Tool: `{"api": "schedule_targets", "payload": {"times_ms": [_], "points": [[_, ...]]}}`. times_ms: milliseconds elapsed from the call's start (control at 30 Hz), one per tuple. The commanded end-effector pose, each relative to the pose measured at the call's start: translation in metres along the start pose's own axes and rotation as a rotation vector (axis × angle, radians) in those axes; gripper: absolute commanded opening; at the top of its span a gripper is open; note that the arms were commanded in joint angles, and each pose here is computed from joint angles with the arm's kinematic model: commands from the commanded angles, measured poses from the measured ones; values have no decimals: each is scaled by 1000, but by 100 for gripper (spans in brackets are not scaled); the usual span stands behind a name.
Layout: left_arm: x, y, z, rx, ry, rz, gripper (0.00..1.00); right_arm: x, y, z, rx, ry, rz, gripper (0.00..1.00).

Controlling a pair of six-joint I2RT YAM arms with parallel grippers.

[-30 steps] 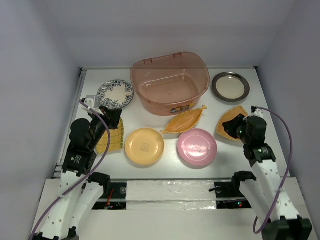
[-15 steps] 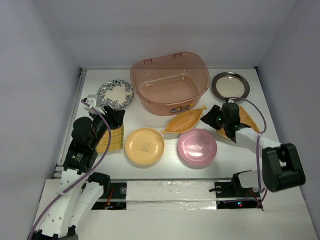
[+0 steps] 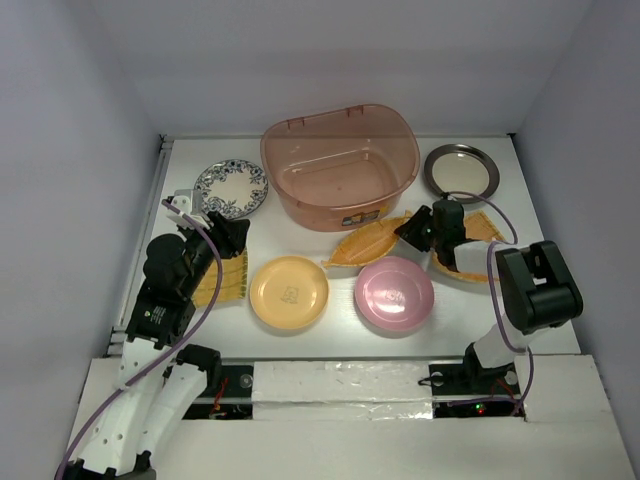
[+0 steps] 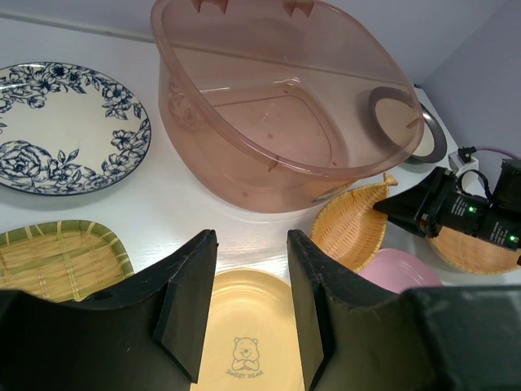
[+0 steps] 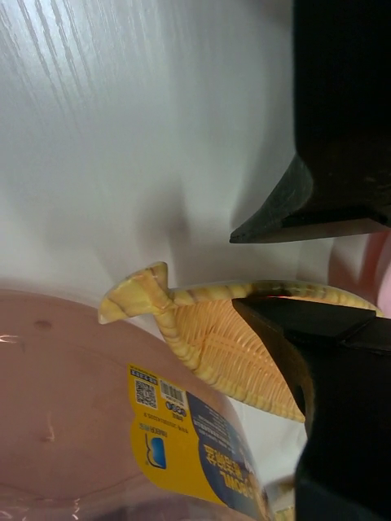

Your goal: Place the plates into the plastic bin on the countertop

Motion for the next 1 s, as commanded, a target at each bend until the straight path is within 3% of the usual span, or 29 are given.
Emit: {"api": "schedule_targets", "payload": {"times_ms": [0,133,233,333,600,767,900,967], "points": [[1,12,-7,-7,-22,-41,38,-6,20,26,-8,94,-79,37],[2,12,-7,-8,-24,-43,38,-8,19,25,-13,102,-84,31],[1,11,-6,-7,-20,-42,38,-7,15,25,-20,116,-79,12],[2,13,-5,-7,-13,-49,38,6,18,33,-25,151,-97,2],[5,17,-3,-6,5,-65,41,75,30,61,28,230,-135,0],[6,21,5,1,55,-84,49,131,32,86,71,316,-131,0],[7,23,5,2,62,-92,52,174,63,127,109,425,-214,0],[7,23,3,2,53,-93,52,190,99,161,136,487,-291,0]]}}
Point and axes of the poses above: each gripper's point midway between its finger pads, its own x axis back along the fingers, its own z axis along the line the jaws close on, y = z × x, the point moved 1 cm from there along x, back along the fingers, and after that the axes turned 4 degrees about x, right-handed, at the moved point
